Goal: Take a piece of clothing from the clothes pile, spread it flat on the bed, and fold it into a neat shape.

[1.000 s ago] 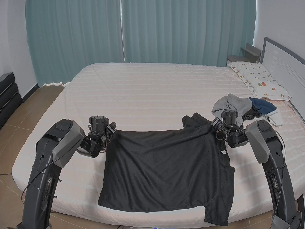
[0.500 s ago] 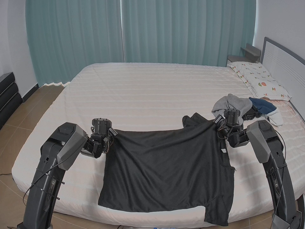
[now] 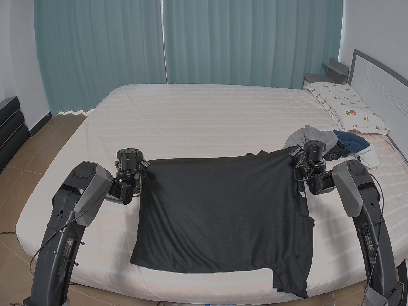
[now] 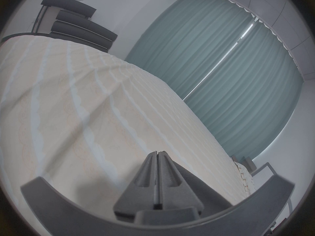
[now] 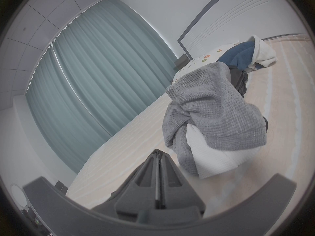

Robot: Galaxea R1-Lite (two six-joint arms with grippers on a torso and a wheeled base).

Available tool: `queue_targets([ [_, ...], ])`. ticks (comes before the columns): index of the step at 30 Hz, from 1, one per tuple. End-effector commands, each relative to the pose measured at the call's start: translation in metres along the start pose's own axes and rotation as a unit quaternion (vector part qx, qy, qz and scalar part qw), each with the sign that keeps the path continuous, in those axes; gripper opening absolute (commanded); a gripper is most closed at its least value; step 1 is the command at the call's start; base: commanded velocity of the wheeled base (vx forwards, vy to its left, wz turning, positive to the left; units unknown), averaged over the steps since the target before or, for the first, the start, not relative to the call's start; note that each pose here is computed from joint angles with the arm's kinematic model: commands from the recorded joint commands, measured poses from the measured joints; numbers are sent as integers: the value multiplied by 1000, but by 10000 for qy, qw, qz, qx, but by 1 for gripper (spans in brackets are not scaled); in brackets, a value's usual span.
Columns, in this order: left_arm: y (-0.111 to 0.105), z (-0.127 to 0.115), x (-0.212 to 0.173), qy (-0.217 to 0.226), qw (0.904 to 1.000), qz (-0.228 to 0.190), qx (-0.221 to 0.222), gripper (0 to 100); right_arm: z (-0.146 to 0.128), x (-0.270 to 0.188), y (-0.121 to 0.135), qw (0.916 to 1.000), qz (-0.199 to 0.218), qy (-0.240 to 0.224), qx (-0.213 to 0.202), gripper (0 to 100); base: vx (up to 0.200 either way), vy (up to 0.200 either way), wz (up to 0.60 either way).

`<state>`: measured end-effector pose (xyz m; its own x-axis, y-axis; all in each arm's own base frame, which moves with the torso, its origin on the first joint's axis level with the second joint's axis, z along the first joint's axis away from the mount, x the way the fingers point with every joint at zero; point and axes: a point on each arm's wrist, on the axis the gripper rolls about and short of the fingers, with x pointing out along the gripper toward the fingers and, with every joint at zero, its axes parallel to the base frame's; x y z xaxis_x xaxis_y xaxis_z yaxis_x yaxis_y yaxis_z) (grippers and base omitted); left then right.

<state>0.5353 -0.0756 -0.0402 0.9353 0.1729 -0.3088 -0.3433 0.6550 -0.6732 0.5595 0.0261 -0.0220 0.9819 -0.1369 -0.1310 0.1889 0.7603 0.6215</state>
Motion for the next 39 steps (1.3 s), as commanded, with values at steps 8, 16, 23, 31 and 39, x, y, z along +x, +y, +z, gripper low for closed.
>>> queue_targets([
  [8, 10, -5, 5, 55, 9999, 101, 55, 0, -18, 2, -16, 9995, -75, 192, -230, 0, 0, 0, 0],
  [16, 10, -7, 3, 152, 9997, 161, 95, 100, -27, 0, -16, 9988, -118, 366, -291, 100, 0, 0, 0],
  [23, 11, -4, -6, 163, 9994, 273, 105, 100, 6, -19, -22, 9975, -392, 503, -297, 100, 0, 0, 0],
  [31, -14, 25, -63, 152, 9998, -24, 119, 100, 57, -72, -12, 9968, -315, 692, -247, 100, 0, 0, 0],
  [39, -3, 41, -133, 802, 9951, 77, 577, 100, 53, -164, -19, 9821, -384, 1813, -323, 100, 0, 0, 0],
])
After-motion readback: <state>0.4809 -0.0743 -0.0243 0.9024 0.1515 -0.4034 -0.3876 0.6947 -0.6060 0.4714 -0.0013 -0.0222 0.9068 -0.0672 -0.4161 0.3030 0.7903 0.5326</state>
